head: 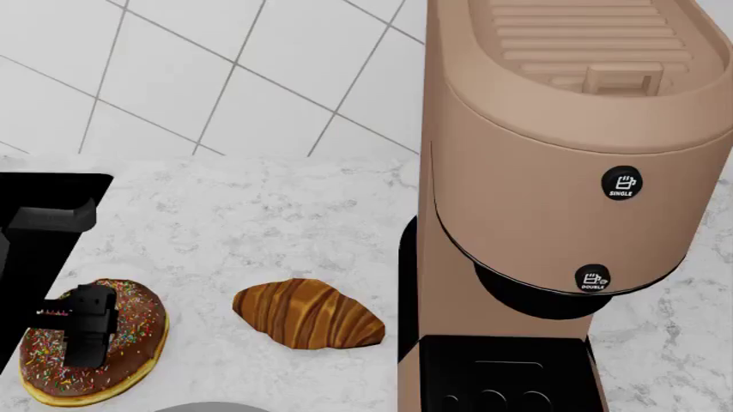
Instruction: Place the pastries on the plates.
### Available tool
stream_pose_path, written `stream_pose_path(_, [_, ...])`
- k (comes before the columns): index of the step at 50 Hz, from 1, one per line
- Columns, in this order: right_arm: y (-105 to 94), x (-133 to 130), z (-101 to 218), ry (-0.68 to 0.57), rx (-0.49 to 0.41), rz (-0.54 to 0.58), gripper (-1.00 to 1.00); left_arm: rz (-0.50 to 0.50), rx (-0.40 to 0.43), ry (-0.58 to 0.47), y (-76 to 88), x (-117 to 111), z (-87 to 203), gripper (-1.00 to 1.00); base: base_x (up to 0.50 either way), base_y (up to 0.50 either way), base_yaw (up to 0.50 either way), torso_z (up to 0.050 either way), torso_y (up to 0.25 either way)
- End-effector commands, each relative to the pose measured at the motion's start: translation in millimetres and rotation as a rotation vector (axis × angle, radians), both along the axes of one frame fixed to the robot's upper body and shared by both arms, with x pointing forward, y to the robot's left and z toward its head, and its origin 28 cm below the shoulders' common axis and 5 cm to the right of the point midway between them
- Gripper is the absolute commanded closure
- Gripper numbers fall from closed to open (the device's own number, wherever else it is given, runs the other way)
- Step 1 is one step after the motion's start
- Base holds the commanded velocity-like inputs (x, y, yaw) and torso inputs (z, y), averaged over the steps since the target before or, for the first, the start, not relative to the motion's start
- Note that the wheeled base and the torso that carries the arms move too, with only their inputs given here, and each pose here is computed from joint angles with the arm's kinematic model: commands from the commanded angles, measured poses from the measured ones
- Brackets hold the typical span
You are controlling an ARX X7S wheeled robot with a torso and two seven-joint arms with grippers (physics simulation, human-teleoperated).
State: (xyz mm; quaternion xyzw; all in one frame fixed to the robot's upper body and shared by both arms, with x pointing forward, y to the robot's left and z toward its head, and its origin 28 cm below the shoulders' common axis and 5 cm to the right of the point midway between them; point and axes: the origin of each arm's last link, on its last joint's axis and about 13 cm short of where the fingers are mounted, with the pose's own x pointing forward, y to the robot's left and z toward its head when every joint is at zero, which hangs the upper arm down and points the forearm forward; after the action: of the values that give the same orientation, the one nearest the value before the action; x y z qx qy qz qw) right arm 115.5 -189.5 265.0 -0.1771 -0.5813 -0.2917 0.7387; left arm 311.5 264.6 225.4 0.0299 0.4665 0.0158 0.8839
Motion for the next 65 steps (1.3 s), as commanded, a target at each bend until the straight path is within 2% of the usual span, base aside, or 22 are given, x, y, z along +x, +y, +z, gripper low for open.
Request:
stream_pose_path(1, [-4.3,-6.7,0.3,-0.007,-0.019,-0.012,-1.0,-0.058,0.034,0.138,-8.7,-2.8,-37.3,-1.0,0.01,0.0,0.0,0.0,0.0])
stream_pose_path(8, [-5.2,-9.1,-1.1,-0.002,-0.021,-0.013,-1.0,-0.121,0.002,0.228,-7.1,-12.4,-38.7,-1.0,0.0,0.0,0.0,0.0,0.0])
stream_pose_path(15, [-5.8,-10.3,-1.3,-0.001,-0.019,-0.013,-1.0,-0.076,-0.039,0.297,-4.5,-14.0,-42.8,-1.0,0.0,0.0,0.0,0.0,0.0])
stream_pose_path(24, [-7.8,-14.9,-1.7,-0.001,-0.015,-0.015,-1.0,-0.073,-0.042,0.321,-6.9,-11.9,-48.5,-1.0,0.0,0.0,0.0,0.0,0.0])
stream_pose_path(40, [-10.3,-24.1,-5.7,0.003,-0.018,-0.02,-1.0,0.022,-0.039,0.363,-0.6,-0.3,-75.0,-1.0,0.0,0.0,0.0,0.0,0.0])
stream_pose_path(50, [-11.4,-28.1,-7.0,0.009,-0.017,-0.02,-1.0,0.03,-0.04,0.371,-1.5,-3.1,-83.8,-1.0,0.01,0.0,-0.01,0.0,0.0])
stream_pose_path(51, [-11.4,-28.0,-7.1,0.009,-0.017,-0.02,-1.0,0.03,-0.039,0.368,-1.7,-3.2,-83.4,1.0,0.01,0.0,-0.01,0.0,0.0])
stream_pose_path(65, [-6.1,-13.6,-7.5,0.009,-0.012,-0.02,-1.0,0.034,-0.043,0.306,-0.4,1.3,-75.1,1.0,0.01,0.0,-0.01,0.0,0.0])
